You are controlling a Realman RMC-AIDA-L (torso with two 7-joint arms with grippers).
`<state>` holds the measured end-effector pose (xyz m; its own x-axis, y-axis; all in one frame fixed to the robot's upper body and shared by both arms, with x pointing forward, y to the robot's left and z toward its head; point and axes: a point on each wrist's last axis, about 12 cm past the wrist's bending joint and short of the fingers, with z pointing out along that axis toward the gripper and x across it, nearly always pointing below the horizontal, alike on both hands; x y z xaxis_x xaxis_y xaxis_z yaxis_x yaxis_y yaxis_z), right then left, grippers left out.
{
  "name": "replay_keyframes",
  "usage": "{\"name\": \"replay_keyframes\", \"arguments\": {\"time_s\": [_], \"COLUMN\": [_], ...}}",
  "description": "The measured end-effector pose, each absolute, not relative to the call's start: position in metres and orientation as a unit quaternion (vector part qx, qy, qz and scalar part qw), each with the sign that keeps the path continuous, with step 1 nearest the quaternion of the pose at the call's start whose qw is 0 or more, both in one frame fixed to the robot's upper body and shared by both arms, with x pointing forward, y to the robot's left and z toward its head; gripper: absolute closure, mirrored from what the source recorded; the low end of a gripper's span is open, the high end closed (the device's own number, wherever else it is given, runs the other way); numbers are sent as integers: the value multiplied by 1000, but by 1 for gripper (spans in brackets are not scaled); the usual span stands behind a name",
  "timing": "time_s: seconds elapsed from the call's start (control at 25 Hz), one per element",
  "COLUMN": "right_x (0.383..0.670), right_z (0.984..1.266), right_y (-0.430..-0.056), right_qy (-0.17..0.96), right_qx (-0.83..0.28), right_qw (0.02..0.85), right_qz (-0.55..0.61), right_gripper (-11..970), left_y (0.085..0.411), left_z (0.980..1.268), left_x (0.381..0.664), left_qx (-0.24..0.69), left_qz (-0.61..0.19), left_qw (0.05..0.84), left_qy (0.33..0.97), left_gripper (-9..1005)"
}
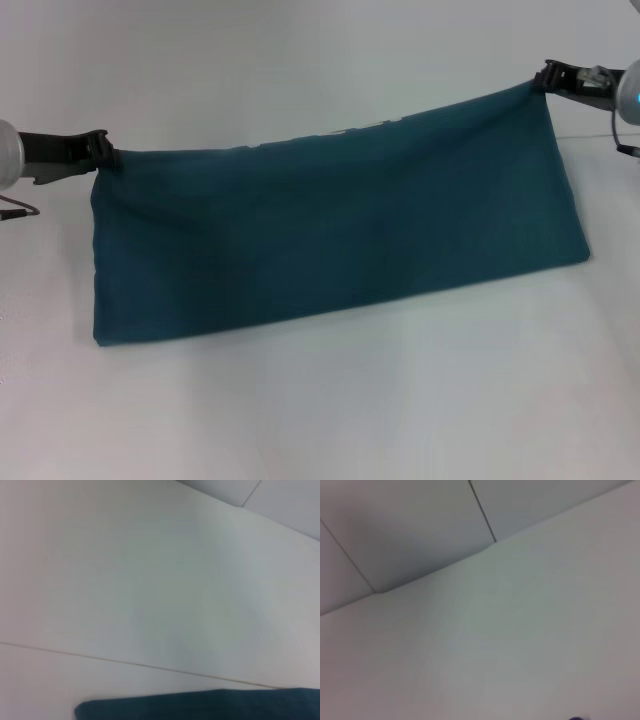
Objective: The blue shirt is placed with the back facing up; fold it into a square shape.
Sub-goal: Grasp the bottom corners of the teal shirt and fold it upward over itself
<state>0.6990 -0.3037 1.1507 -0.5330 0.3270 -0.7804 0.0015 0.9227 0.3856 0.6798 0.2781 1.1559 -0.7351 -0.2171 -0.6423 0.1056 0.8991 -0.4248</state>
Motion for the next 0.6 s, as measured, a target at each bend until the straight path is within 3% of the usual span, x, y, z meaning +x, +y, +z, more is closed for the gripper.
{"name": "replay_keyframes", "arguments": {"time_s": [0.24, 0.6], "right_x": [709, 713], "right_z": [1150, 1154], "right_y": [-282, -280], "right_qy": [857, 852], "right_qx": [73, 77], "right_qw": [491, 501], "right_qz": [139, 133], "right_gripper": [833, 823], "left_y": [273, 271], "left_z": [1151, 1150], "left_x": [683, 686], "left_qx": [-34, -37], "left_qz": [-208, -194], "left_qw": [375, 393], "left_qy": [903, 898], "left_gripper": [969, 969]}}
